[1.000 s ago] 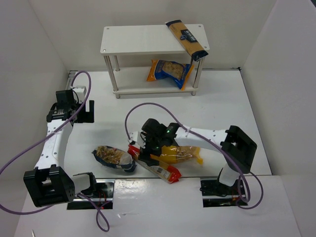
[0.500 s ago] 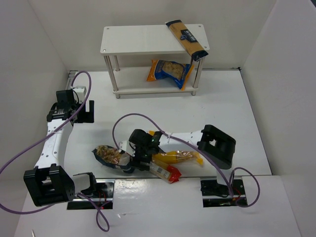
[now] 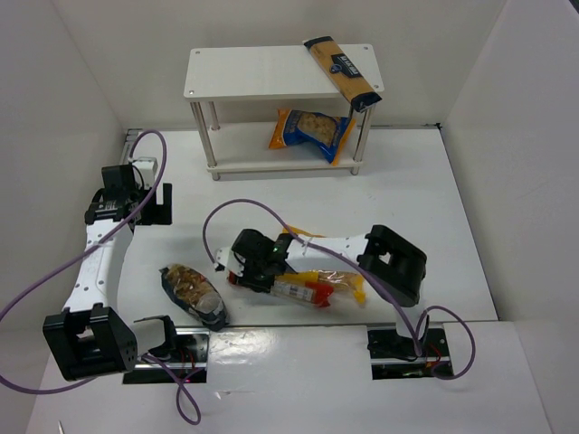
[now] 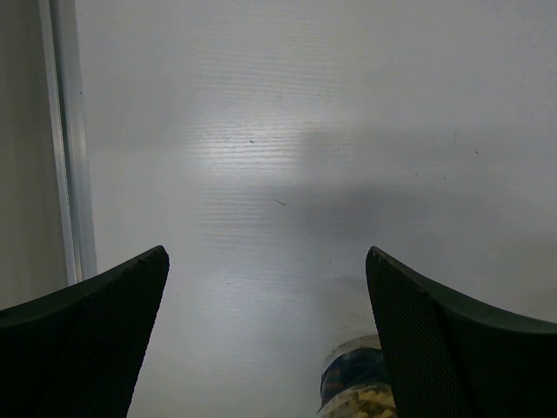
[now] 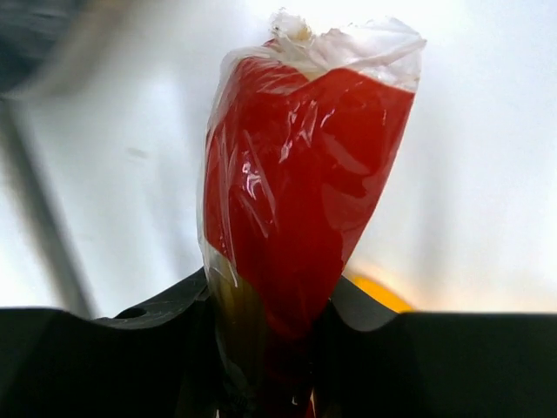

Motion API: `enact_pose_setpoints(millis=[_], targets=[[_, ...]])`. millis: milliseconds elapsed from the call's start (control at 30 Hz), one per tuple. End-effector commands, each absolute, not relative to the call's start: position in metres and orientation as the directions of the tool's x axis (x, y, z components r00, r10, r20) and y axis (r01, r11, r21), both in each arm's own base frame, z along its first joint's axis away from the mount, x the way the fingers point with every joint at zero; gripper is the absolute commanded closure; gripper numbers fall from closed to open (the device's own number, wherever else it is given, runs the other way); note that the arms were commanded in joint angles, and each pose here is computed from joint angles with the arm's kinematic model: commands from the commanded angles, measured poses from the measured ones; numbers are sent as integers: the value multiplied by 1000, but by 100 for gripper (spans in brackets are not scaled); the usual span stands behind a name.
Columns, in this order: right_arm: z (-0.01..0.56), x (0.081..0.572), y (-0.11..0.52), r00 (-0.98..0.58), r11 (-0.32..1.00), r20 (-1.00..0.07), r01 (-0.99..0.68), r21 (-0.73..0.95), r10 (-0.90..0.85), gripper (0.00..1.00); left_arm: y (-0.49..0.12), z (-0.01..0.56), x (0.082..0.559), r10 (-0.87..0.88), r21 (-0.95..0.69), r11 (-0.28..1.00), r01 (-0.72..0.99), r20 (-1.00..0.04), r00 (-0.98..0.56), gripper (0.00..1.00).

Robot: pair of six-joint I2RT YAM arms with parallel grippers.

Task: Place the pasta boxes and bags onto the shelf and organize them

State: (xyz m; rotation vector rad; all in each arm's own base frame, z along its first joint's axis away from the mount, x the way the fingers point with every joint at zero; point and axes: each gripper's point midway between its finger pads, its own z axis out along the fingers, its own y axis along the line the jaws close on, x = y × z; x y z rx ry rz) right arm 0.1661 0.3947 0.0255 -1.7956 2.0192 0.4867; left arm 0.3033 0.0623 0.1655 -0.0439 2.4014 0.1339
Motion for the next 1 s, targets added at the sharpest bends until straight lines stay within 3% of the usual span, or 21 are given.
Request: enact_pose_setpoints(millis=[0, 467, 600, 767, 867, 967], targets=[[126, 230, 393, -21, 221, -614, -942, -252, -789, 100, 63, 181, 306, 15, 92, 993, -71, -712, -702, 0], [232, 287, 361, 126, 344, -569, -685, -642, -812, 100, 62, 183, 306, 17, 93, 993, -72, -718, -696, 0], [236, 297, 350, 134, 349, -530, -615, -708, -837, 100, 63, 181, 306, 15, 92, 993, -71, -712, -702, 0], [262, 302, 349, 150, 411, -576, -561, -719, -804, 100, 59, 181, 307, 16, 77, 995, -56, -714, -700, 0], [269, 308, 345, 160, 420, -555, -496, -760, -816, 100, 59, 178, 308, 14, 76, 996, -56, -707, -707, 0], [260, 313, 333, 166, 346, -445, -417, -841, -880, 100, 59, 174, 308, 13, 74, 996, -55, -699, -715, 0]])
